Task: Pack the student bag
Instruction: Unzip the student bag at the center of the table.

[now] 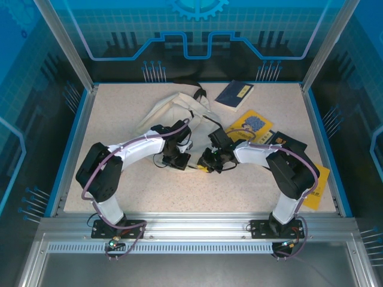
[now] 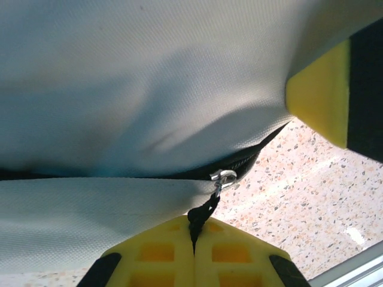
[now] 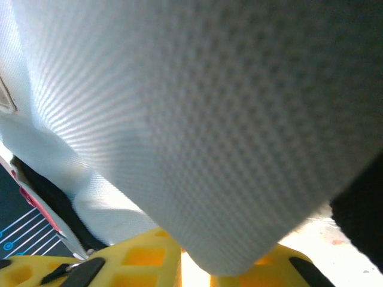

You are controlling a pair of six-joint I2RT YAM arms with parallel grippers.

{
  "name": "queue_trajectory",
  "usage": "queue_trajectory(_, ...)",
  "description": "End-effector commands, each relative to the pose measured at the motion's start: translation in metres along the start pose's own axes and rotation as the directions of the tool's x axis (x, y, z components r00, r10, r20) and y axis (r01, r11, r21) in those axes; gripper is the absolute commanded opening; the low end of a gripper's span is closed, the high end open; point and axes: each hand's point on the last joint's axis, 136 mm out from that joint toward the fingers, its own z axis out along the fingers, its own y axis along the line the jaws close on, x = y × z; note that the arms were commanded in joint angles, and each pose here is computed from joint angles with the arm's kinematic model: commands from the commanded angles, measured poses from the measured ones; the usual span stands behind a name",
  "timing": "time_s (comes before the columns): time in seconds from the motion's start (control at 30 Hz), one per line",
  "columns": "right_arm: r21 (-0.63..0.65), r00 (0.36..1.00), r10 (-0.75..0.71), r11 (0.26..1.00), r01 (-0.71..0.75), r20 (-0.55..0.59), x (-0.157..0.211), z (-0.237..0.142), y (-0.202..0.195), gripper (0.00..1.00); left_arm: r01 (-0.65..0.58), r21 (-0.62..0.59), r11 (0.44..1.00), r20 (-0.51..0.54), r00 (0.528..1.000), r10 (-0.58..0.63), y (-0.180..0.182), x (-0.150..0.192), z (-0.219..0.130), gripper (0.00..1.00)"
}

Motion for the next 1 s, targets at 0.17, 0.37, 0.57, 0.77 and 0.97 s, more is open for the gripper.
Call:
queue_trajectory(0.17, 0.169, 0.999, 0.007, 0.986, -0.015, 0.043, -0.005, 0.001, -0.041, 0.1, -0.056, -0.148, 0.987, -0.075, 0.996, 0.045, 0.022, 0.0, -0.007, 0.0)
queue_trajectory(0.37, 0.239, 0.997, -0.001, 0.971, -0.018, 0.078, -0.008, -0.003, -0.059, 0.08, -0.031, -0.188, 0.982, -0.058, 0.998, 0.02, 0.031, -0.012, -0.014, 0.0)
queue_trajectory(0.57, 0.277, 0.995, -0.003, 0.96, -0.023, 0.096, -0.011, -0.006, -0.068, 0.06, 0.006, -0.221, 0.975, -0.061, 0.998, -0.02, 0.045, -0.014, -0.014, 0.0)
queue_trajectory(0.77, 0.253, 0.995, -0.027, 0.967, 0.001, 0.098, -0.013, -0.008, -0.06, 0.07, 0.016, -0.244, 0.97, -0.084, 0.996, -0.037, 0.053, -0.009, -0.012, 0.0)
queue_trajectory(0.97, 0.222, 0.992, -0.078, 0.973, 0.055, 0.1, -0.015, -0.018, -0.04, 0.07, 0.055, -0.254, 0.966, -0.07, 0.995, -0.076, 0.061, -0.009, -0.019, 0.0)
